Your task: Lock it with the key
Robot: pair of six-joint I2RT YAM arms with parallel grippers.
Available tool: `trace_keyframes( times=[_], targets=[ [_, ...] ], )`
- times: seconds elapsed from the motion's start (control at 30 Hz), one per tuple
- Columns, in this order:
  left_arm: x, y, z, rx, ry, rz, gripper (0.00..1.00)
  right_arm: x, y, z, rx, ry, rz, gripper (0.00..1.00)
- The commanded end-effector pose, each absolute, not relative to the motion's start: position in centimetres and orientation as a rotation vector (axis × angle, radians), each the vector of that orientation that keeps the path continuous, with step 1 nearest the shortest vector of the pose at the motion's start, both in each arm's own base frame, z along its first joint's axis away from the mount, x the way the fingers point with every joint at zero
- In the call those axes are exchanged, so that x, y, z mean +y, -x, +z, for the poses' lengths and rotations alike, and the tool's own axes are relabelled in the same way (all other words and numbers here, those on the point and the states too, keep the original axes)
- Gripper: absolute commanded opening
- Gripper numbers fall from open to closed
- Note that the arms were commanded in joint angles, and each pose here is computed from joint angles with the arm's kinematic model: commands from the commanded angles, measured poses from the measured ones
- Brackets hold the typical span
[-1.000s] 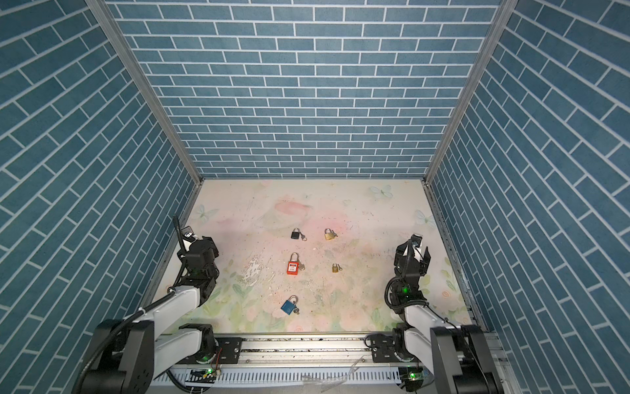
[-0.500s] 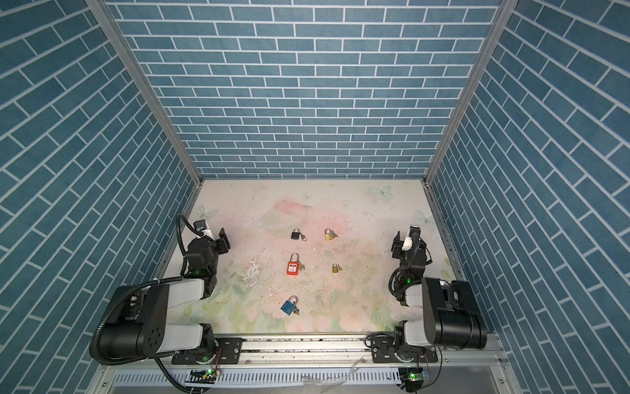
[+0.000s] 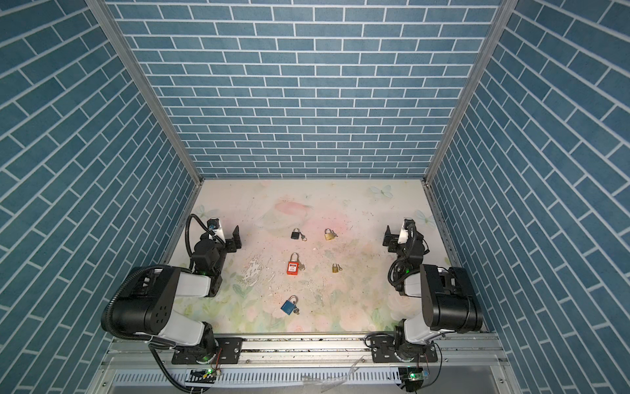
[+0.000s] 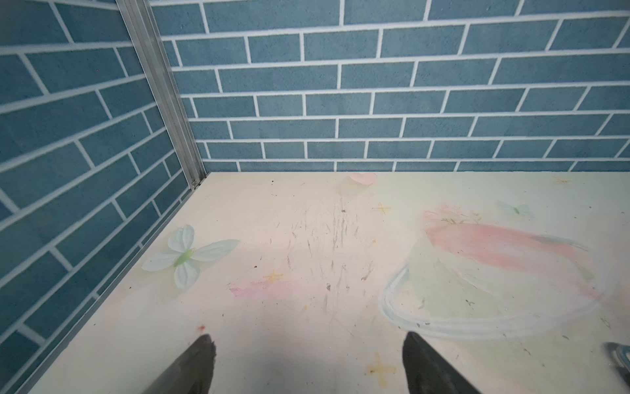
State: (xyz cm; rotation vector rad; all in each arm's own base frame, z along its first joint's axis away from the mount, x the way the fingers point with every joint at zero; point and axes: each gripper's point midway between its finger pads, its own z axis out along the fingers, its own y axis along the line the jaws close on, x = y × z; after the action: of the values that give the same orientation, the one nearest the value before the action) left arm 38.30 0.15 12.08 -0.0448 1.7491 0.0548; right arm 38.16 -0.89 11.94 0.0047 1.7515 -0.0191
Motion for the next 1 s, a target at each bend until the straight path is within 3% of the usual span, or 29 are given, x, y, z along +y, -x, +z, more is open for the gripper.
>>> trace_keyframes(
  times=[0.0,0.97],
  targets=[
    [0.13,-38.33,12.00,1.754,0.030,0.074,0.87,-0.77,-38.10,11.23,1.781,0.006,-0.010,0.97],
    [-0.03,-38.12,12.16,1.745,0.028,0.095,0.87,-0.59,-38.21,11.22,1.776,0.024,-0.009,0.99]
  ],
)
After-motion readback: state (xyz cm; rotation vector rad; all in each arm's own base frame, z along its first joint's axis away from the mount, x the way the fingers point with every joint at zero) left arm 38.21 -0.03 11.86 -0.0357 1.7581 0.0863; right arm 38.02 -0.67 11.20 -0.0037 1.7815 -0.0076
